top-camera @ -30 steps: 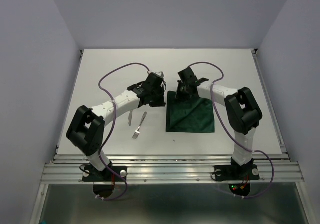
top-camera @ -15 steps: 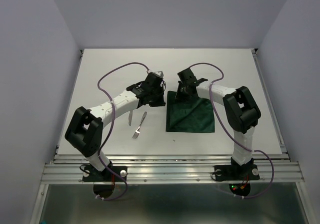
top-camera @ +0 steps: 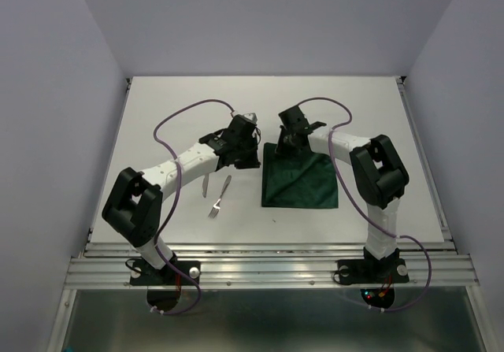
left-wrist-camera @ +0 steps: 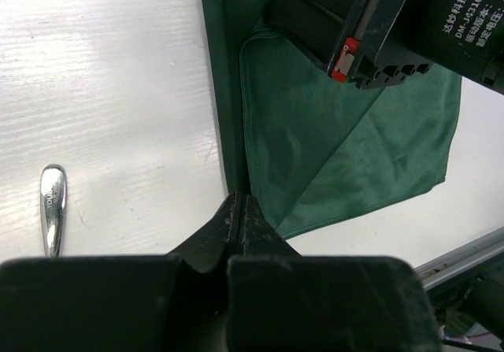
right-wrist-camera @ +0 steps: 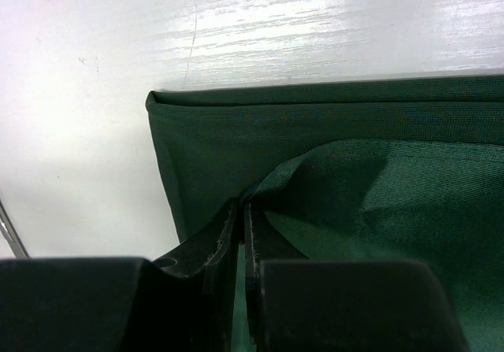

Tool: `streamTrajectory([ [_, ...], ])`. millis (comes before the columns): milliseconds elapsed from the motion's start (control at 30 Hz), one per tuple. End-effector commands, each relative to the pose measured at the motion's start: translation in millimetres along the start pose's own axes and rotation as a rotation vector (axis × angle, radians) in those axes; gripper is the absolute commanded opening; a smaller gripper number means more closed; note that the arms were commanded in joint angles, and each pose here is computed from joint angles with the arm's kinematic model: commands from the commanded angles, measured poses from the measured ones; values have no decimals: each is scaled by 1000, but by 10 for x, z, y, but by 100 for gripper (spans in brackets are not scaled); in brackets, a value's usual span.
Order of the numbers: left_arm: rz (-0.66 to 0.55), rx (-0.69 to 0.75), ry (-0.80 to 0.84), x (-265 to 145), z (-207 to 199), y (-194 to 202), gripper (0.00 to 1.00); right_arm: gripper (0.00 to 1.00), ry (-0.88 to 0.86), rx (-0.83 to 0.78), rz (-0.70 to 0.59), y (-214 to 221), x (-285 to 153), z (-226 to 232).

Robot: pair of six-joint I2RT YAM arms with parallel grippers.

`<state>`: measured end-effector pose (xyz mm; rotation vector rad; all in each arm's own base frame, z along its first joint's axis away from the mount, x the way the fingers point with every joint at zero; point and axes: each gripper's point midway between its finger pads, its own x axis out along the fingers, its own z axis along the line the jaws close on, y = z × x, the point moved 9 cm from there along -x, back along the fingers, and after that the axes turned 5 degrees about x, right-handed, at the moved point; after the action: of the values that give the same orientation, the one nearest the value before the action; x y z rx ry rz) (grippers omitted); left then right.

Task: Fold the napkin into a case and place the utensils inside
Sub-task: Fold the top corner of the square-folded napkin at the center of the board, then smooth out the upper triangle-folded napkin at the center of the board.

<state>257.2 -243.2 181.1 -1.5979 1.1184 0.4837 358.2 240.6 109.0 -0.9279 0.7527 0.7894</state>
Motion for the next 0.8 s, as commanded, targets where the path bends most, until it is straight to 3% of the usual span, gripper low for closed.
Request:
streamTrajectory([
  [0, -46, -2, 23, -136, -32, -52, 0, 14, -30, 1, -59, -109, -6, 151],
  [100, -41, -4, 20, -117, -20, -42, 0, 36, -32, -2, -64, -116, -22, 152],
  [133, -34, -2, 23, -102, -23, -29, 0, 51, -35, 2, -77, -135, -65, 163],
  [233, -25, 0, 29, -86, -23, -6, 0, 60, -48, -1, -113, -193, -179, 195],
  [367, -6, 6, 39, -18, -25, 15, 0, 64, -50, -9, -215, -326, -474, 222],
  [633, 28, 31, 70, 152, -90, -13, 0, 62, -3, 4, -296, -430, -882, -209],
  [667, 23, 34, 76, 162, -117, -44, 0, 59, 16, 6, -279, -365, -883, -322],
  [767, 22, 43, 93, 243, -167, -119, 0, 31, 54, 42, -244, -323, -841, -587],
])
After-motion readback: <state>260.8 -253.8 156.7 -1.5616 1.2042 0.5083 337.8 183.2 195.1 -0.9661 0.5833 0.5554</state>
